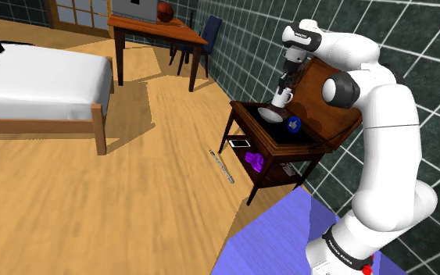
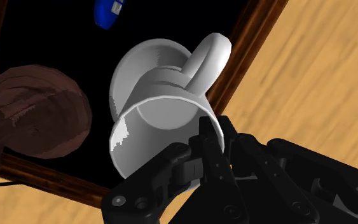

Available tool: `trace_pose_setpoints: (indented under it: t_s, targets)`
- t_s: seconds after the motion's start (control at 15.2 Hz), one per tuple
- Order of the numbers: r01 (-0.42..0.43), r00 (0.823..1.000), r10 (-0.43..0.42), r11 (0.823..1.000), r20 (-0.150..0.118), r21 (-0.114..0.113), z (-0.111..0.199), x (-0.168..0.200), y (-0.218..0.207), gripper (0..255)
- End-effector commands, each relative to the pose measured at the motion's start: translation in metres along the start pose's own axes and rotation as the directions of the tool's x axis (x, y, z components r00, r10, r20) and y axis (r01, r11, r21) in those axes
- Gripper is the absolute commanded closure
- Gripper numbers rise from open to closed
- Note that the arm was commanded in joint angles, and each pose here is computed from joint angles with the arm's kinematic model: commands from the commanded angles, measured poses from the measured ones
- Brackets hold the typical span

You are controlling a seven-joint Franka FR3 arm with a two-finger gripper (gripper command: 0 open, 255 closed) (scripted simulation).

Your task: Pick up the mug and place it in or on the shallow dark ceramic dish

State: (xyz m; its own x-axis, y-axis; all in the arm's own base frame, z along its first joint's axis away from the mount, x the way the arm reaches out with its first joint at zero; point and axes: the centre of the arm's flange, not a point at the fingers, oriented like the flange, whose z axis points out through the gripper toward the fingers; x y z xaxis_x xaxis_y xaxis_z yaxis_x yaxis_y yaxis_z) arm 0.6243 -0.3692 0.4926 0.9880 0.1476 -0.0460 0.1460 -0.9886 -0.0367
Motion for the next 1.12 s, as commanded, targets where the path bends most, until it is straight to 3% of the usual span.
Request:
trace_pose_setpoints:
  t_s: [0.0, 0.79, 1.06]
  targets:
    - [0.000, 1.000, 0.000, 1.000, -0.001, -0.001, 0.011, 0.000, 0.000, 255]
    - [0.000, 1.000, 0.000, 1.000, -0.001, -0.001, 0.073, 0.003, 0.003, 255]
    - [0.000, 1.000, 0.000, 1.000, -0.001, -0.001, 0.073, 0.003, 0.003, 255]
